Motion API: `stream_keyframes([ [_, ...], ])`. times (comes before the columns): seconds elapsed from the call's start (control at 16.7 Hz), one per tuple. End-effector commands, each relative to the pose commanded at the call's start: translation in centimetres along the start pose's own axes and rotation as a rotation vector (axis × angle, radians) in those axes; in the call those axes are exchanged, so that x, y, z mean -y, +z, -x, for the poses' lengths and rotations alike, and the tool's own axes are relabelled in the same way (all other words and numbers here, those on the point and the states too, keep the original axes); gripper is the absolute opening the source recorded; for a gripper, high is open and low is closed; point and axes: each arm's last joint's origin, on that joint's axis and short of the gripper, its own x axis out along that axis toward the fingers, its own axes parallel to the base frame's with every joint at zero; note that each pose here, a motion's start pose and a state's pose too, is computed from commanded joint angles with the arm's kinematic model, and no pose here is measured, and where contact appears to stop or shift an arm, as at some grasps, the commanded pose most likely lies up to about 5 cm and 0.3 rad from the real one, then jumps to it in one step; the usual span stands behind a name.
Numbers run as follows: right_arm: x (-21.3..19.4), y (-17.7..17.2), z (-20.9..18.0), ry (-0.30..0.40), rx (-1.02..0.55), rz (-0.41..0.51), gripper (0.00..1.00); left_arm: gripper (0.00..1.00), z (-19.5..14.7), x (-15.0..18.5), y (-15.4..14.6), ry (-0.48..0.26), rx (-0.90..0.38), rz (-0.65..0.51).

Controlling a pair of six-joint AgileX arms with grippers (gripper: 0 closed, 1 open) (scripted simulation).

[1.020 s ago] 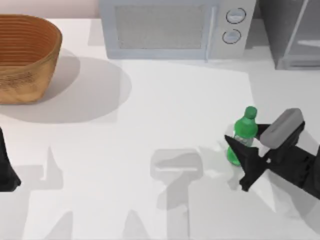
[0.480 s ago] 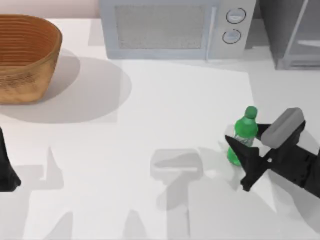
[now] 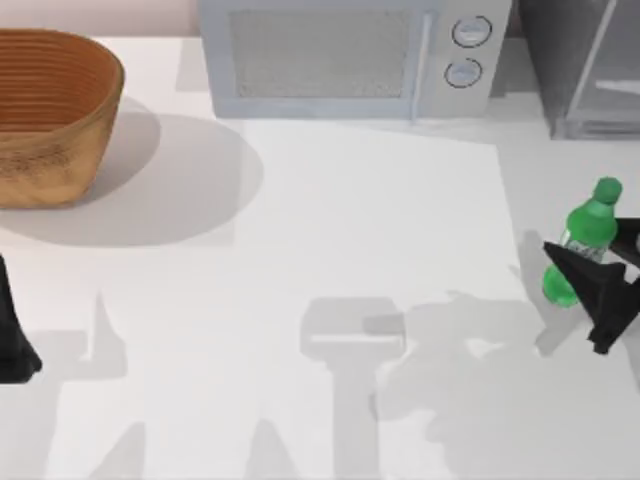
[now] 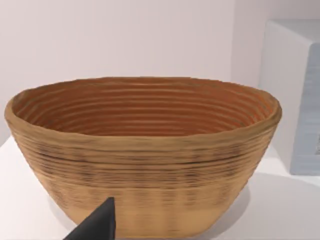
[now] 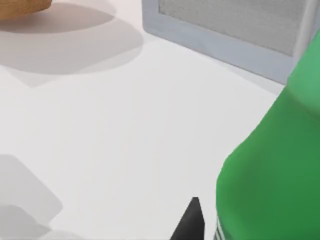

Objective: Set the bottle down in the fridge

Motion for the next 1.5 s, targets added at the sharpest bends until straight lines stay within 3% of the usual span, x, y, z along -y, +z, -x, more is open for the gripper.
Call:
stream_keyframes([
  [0.18, 1.0, 0.7, 1.9, -0.003, 0.013, 0.001, 0.01, 1.00, 0.0, 0.0, 0.0, 0.000, 0.000, 0.000],
  [0.54, 1.0, 0.9, 1.9, -0.004, 0.015, 0.003, 0.01, 1.00, 0.0, 0.0, 0.0, 0.000, 0.000, 0.000],
  [0.78, 0.1, 2.6, 2.8, -0.061, 0.025, 0.017, 0.01, 1.00, 0.0, 0.0, 0.0, 0.000, 0.000, 0.000],
  [1.14, -3.3, 5.8, 6.5, -0.288, 0.073, 0.026, 0.01, 1.00, 0.0, 0.0, 0.0, 0.000, 0.000, 0.000],
  [1.5, -7.0, 5.8, 10.6, -0.566, 0.160, -0.008, 0.01, 1.00, 0.0, 0.0, 0.0, 0.000, 0.000, 0.000],
])
